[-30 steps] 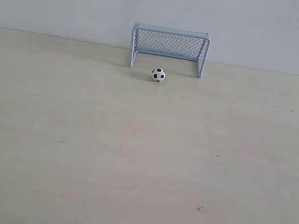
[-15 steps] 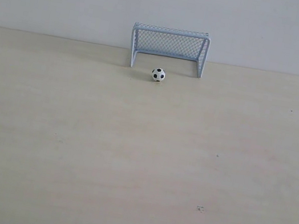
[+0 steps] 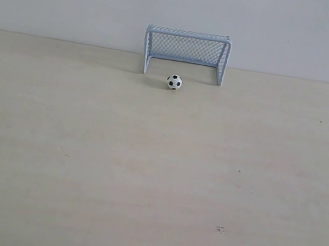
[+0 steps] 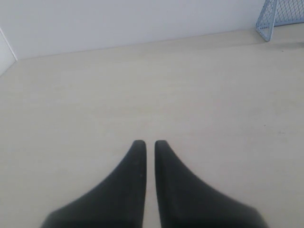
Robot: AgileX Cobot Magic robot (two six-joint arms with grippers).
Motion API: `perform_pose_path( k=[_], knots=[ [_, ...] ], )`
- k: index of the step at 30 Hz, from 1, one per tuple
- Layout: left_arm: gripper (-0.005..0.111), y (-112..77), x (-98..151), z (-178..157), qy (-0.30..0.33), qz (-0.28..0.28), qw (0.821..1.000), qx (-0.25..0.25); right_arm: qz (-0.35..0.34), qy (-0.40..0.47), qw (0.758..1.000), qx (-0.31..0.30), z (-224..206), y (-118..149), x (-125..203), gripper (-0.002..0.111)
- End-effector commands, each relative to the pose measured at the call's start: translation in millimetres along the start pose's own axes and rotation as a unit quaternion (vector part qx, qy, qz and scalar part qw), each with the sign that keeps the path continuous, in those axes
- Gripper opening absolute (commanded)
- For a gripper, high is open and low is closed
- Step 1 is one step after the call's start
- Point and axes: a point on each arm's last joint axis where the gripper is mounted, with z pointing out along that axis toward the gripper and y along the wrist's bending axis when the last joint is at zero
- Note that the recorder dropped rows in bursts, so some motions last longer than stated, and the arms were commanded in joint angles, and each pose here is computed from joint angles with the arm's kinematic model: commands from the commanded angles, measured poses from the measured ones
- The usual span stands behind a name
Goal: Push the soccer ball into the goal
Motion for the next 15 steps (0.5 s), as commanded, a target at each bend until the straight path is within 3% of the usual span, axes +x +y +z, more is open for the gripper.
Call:
perform_pose_path(
  k=[1,15],
  knots=[
    [0.006,-0.4,-1.5,0.0,-0.002,-0.003,1.0,0.004,0.0,-0.006,1.0,0.0,-0.3,-0.1,-0.9,0.0],
    [0.006,-0.4,-1.5,0.0,-0.002,-0.003,1.0,0.004,-0.002,-0.005,1.0,0.001,-0.3,-0.2,-0.6,0.0]
  ],
)
